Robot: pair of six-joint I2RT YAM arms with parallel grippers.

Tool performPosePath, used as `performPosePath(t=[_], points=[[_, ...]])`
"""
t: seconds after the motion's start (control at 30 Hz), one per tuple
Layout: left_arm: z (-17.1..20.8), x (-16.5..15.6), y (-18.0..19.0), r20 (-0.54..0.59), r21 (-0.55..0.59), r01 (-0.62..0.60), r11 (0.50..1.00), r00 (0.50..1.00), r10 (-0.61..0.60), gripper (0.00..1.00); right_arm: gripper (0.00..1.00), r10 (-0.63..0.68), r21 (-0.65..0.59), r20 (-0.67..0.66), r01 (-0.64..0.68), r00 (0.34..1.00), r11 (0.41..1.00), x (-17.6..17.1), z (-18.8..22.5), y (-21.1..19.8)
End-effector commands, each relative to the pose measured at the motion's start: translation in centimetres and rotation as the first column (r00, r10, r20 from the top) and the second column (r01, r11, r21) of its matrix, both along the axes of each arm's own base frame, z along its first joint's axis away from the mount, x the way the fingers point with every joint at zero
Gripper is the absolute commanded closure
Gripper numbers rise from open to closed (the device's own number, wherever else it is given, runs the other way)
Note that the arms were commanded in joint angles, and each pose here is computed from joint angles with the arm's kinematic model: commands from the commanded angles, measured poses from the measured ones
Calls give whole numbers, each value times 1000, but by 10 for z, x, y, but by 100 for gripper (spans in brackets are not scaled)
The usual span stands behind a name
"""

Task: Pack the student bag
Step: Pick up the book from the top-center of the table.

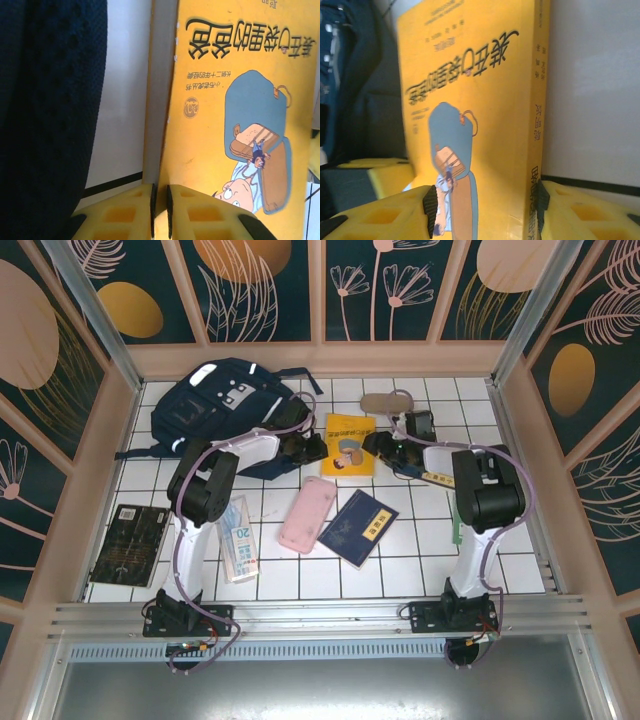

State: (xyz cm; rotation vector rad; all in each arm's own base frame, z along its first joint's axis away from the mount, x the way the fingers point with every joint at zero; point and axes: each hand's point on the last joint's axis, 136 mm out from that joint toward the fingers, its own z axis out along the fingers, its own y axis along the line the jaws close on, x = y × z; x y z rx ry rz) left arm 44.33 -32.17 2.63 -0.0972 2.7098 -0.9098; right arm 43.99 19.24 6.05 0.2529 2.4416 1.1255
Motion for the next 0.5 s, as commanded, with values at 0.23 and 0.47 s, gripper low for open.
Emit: performPosePath(t=[0.23, 0.47], points=[[-13, -27, -25, -35, -46, 112, 993, 993, -114, 85, 49, 272, 168, 36, -274, 962, 947, -37, 41, 60], [-11, -26, -21, -27, -24, 112, 993, 993, -113, 84, 52, 180, 90, 17, -180, 984, 979, -23, 35, 34]])
